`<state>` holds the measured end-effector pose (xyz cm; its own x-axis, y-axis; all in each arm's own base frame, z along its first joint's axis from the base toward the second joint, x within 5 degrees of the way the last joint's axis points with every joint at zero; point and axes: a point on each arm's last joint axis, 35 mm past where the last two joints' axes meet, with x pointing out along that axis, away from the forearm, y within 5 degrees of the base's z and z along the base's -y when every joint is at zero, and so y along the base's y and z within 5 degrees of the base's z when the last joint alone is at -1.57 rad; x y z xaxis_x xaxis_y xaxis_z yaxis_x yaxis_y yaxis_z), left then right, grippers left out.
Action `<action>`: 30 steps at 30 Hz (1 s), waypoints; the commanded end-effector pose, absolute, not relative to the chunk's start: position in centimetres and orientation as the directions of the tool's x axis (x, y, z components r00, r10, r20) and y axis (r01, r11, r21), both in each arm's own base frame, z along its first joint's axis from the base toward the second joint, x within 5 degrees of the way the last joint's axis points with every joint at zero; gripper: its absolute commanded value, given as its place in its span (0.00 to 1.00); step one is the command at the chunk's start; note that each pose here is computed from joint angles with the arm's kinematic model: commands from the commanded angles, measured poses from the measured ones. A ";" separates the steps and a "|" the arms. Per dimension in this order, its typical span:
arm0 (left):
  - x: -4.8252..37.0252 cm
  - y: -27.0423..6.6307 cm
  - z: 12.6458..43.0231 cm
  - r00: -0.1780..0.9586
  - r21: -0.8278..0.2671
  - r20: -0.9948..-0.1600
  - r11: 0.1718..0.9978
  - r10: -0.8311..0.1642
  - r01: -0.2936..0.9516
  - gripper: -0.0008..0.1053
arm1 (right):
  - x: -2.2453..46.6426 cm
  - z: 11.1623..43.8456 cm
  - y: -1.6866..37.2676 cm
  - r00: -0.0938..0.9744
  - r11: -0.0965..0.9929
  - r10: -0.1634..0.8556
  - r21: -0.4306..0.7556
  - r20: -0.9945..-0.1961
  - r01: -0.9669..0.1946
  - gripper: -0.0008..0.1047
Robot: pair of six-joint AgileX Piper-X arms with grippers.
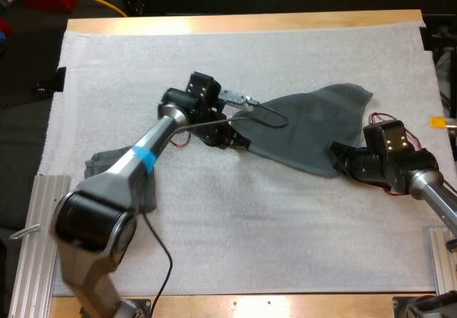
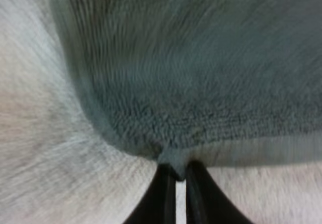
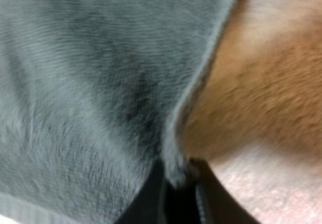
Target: Pick towel from pile, fold and stack
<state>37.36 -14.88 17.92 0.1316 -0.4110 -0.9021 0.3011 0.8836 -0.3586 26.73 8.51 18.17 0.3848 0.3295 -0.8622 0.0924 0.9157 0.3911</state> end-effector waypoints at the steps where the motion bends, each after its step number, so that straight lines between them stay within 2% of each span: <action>1: 37.2 -14.6 20.0 0.180 -0.316 -0.903 0.888 -0.390 0.334 0.01 | 26.8 19.6 8.6 0.419 0.916 0.344 0.399 -0.840 0.049 0.01; 7: 34.9 -13.6 25.4 0.256 -0.241 -0.897 0.885 -0.360 0.399 0.01 | 26.2 23.8 8.4 0.498 0.912 0.366 0.410 -0.786 -0.024 0.01; 15: 30.8 -12.9 31.6 0.336 -0.191 -0.875 0.885 -0.350 0.426 0.01 | 24.1 29.0 7.6 0.534 0.946 0.320 0.293 -0.783 -0.137 0.01; 19: 28.7 -13.6 33.7 0.369 -0.157 -0.862 0.874 -0.349 0.461 0.01 | 23.1 30.3 7.3 0.545 0.947 0.320 0.269 -0.775 -0.174 0.01; 24: 26.9 -15.0 34.5 0.345 -0.159 -0.860 0.841 -0.375 0.517 0.01 | 22.5 30.4 7.1 0.533 0.952 0.306 0.247 -0.789 -0.181 0.01; 28: 25.7 -16.3 34.4 0.271 -0.213 -0.864 0.795 -0.425 0.568 0.01 | 22.5 30.3 7.1 0.531 0.952 0.305 0.245 -0.790 -0.183 0.01; 30: 25.2 -17.0 34.3 0.252 -0.206 -0.871 0.779 -0.422 0.592 0.01 | 22.5 30.3 7.1 0.531 0.952 0.305 0.245 -0.790 -0.183 0.01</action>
<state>25.38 -16.96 34.03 0.2587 -0.4178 -0.8709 0.5876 0.7837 -0.2013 22.61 7.09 30.01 0.5229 0.3025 -0.7969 -0.1706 0.9531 0.2499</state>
